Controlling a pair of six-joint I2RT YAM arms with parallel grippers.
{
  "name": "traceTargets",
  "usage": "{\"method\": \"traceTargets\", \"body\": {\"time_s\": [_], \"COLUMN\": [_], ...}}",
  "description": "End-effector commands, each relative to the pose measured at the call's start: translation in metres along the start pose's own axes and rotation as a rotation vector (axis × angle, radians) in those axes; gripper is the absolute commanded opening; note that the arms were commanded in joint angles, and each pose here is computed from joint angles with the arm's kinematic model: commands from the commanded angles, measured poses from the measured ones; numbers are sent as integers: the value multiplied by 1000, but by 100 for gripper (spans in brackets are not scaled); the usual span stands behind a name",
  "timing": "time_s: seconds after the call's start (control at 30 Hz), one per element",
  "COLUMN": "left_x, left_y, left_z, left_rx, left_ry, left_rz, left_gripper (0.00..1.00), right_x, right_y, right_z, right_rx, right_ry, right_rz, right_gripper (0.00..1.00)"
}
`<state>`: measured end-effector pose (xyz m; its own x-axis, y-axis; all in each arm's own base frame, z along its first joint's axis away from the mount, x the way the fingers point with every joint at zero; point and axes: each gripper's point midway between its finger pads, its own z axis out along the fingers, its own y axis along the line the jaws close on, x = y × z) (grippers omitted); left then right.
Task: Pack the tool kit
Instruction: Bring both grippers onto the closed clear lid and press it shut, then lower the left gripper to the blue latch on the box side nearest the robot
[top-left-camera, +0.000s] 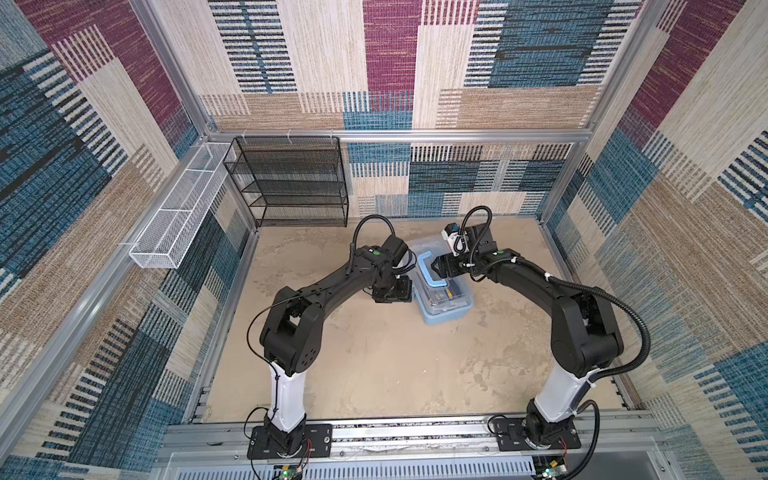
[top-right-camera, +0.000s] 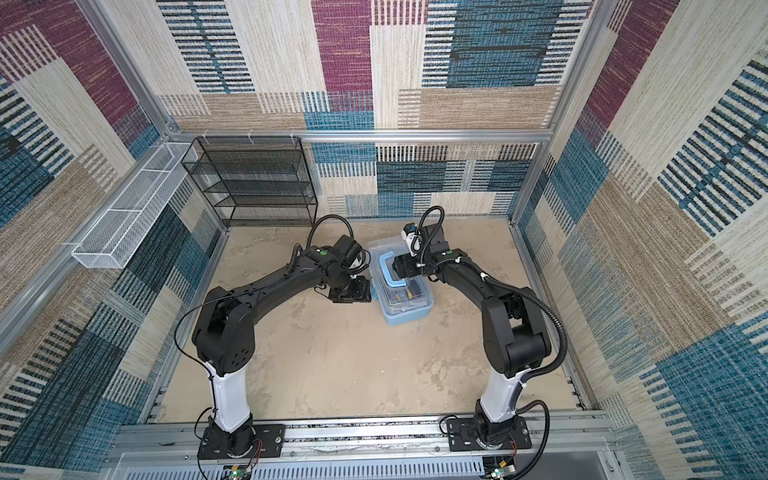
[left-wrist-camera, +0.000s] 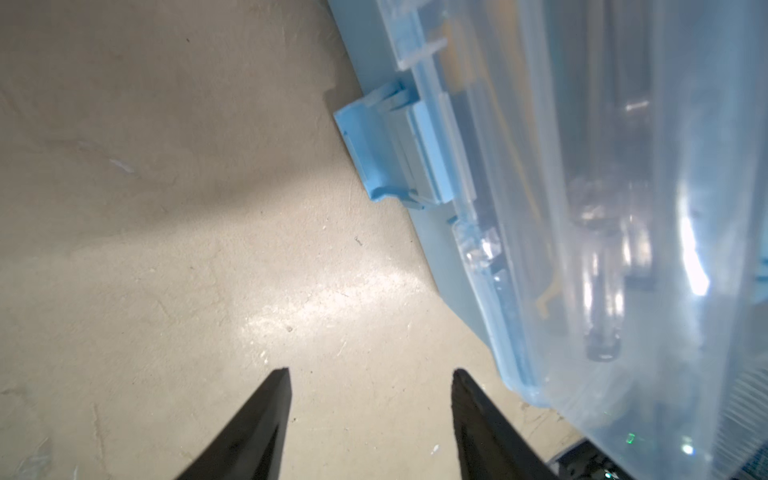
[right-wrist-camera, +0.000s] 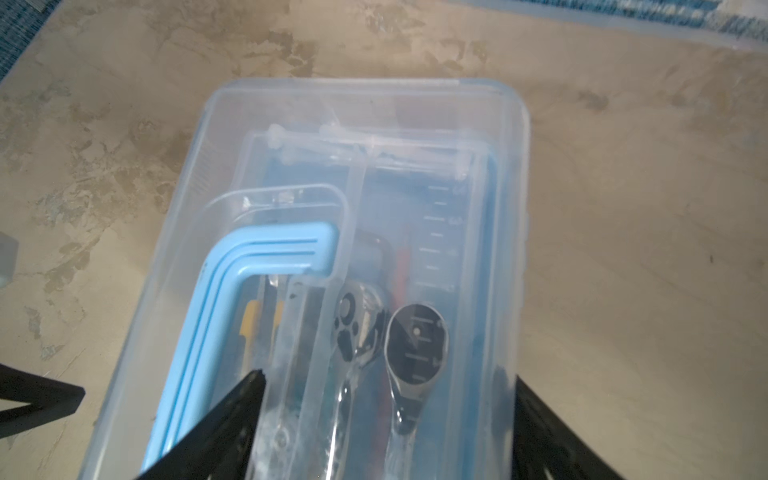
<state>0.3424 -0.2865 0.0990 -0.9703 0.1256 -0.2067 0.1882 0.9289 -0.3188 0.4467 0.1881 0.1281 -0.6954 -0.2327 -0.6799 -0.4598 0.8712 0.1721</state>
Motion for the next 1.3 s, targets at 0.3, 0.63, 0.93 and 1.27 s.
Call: {"method": "traceTargets", "body": {"time_s": [0.3,0.63,0.93,1.27], "left_x": [-11,10,23,42], "left_y": [8,23,25,18], "left_z": [9,29,39,55], "left_rx": [44,54,20,7], "left_ry": [-225,-305,-378,-414], "left_rz": [96,111,202,251], "left_gripper": [77,85,87,91], "right_x": [53,56,67,75], "right_y": [4,1,0,-1], "right_z": [-1,-2,-6,-11], "right_rx": [-14,12,26,37], "right_ry": [107,92,82,99], "right_rz": [-77,-3,-3,29], "right_gripper": [82,81,81,80]}}
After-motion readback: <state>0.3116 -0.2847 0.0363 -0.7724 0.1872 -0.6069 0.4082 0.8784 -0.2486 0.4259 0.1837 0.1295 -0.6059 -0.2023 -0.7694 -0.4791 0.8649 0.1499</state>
